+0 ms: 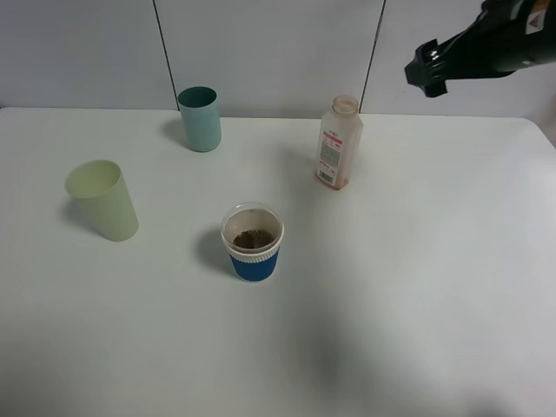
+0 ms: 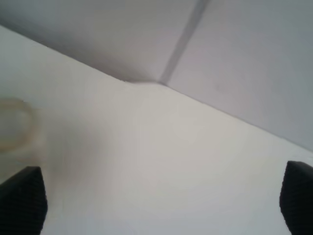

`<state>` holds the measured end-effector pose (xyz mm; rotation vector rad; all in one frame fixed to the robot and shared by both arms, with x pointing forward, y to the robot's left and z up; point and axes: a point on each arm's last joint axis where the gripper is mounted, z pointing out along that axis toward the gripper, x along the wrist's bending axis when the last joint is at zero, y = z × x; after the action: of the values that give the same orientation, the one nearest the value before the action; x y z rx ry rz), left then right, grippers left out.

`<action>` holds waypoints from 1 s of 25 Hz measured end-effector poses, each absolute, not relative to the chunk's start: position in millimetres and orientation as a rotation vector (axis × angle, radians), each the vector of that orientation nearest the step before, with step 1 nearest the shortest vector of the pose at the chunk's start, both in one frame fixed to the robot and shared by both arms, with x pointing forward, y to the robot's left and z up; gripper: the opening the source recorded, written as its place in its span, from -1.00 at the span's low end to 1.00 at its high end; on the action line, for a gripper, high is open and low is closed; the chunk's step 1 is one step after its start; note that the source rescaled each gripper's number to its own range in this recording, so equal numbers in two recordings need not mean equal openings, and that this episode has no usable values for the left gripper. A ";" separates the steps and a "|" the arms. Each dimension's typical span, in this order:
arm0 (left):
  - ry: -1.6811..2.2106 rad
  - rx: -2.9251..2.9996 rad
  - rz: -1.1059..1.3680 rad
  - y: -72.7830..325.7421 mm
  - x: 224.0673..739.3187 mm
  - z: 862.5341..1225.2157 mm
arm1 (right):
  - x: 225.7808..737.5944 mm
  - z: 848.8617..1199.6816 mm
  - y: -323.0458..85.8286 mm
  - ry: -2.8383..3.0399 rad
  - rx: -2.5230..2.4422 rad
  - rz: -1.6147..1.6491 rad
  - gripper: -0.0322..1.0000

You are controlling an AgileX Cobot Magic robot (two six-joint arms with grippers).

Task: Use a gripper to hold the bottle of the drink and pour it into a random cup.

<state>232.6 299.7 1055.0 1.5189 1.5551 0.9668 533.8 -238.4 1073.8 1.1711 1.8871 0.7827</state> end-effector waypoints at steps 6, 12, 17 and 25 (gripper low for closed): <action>1.555 1.519 0.967 299.7 232.6 1055.0 | 509.4 1097.8 -285.0 1.762 1.334 0.656 0.87; 1.555 1.519 0.967 299.7 232.6 1055.0 | 466.1 1130.3 -317.8 1.581 1.474 0.639 0.87; 1.555 1.519 0.968 299.8 232.6 1055.0 | 420.5 1158.2 -322.4 1.478 1.460 0.670 0.87; 1.555 1.519 0.968 299.8 232.6 1055.0 | 348.8 1176.7 -324.3 1.386 1.495 0.676 0.87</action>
<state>232.6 299.8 1055.0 1.5191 1.5554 0.9679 348.8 -324.3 1176.7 1.4951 1.3860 0.6755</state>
